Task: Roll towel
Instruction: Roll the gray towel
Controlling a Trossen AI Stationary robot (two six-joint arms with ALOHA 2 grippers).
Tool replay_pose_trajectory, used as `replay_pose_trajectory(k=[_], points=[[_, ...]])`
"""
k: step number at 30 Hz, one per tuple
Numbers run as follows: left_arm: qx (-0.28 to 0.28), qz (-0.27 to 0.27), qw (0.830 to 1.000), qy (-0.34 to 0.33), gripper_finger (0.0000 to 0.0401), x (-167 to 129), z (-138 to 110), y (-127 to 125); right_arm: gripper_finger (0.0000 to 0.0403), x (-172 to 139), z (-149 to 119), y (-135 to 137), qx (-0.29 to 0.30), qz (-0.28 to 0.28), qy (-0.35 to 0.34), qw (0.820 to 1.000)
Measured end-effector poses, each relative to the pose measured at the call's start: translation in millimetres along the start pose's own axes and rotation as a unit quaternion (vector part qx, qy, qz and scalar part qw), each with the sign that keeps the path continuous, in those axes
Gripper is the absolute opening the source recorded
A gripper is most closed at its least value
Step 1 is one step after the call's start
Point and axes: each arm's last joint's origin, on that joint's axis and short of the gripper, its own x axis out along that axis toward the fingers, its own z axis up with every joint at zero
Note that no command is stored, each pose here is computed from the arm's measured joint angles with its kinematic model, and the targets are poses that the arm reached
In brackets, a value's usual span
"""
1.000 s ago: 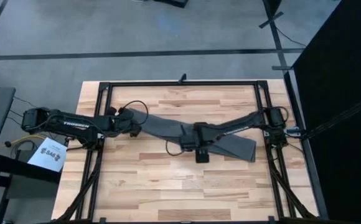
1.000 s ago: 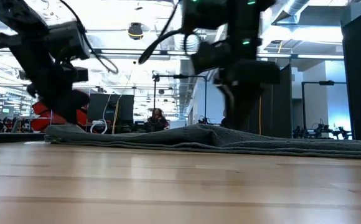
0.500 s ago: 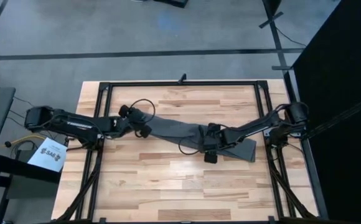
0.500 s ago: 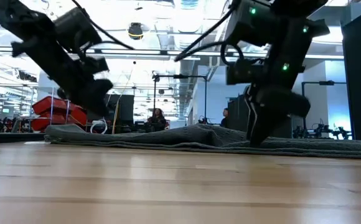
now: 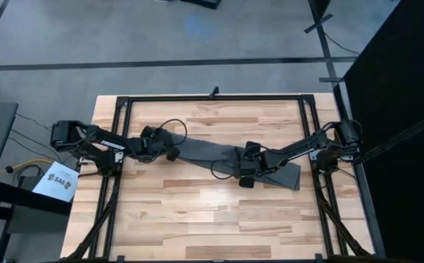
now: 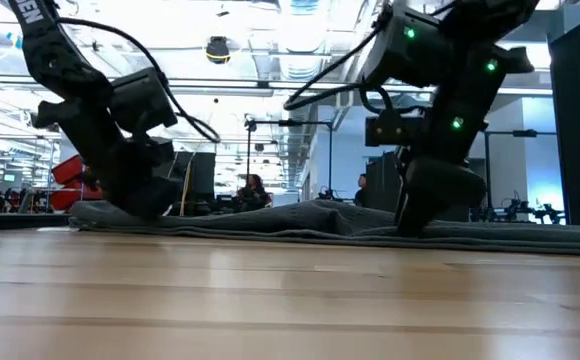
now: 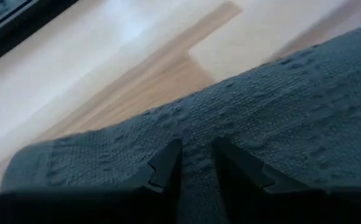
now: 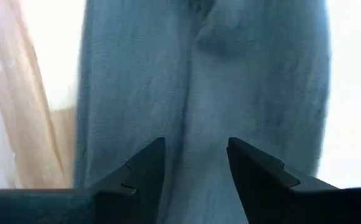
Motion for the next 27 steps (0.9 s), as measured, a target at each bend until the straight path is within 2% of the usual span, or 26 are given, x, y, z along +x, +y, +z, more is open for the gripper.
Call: replay_pose_trajectory(k=[4, 12, 16, 21, 27], points=[[-0.019, 0.027, 0.999, 0.009, 0.0082, 3, -1, 6, 0.0143, 3, 0, -6, 0.006, -0.004, 0.004, 1.000], [-0.020, 0.031, 0.999, 0.011, 0.0081, 3, -1, 7, 0.0108, 8, 7, -17, -0.020, -0.008, -0.016, 1.000], [-0.022, 0.035, 0.999, 0.017, 0.0081, 3, -3, 8, 0.0069, 9, 7, -18, -0.030, -0.008, -0.014, 0.999], [-0.025, 0.037, 0.999, 0.020, 0.0081, 3, -4, 8, 0.0007, 9, 7, -16, -0.043, 0.027, -0.012, 0.999], [-0.026, 0.041, 0.999, 0.024, 0.0081, 3, -5, 9, 0.0001, 5, 6, -6, -0.075, 0.034, -0.019, 0.996]])
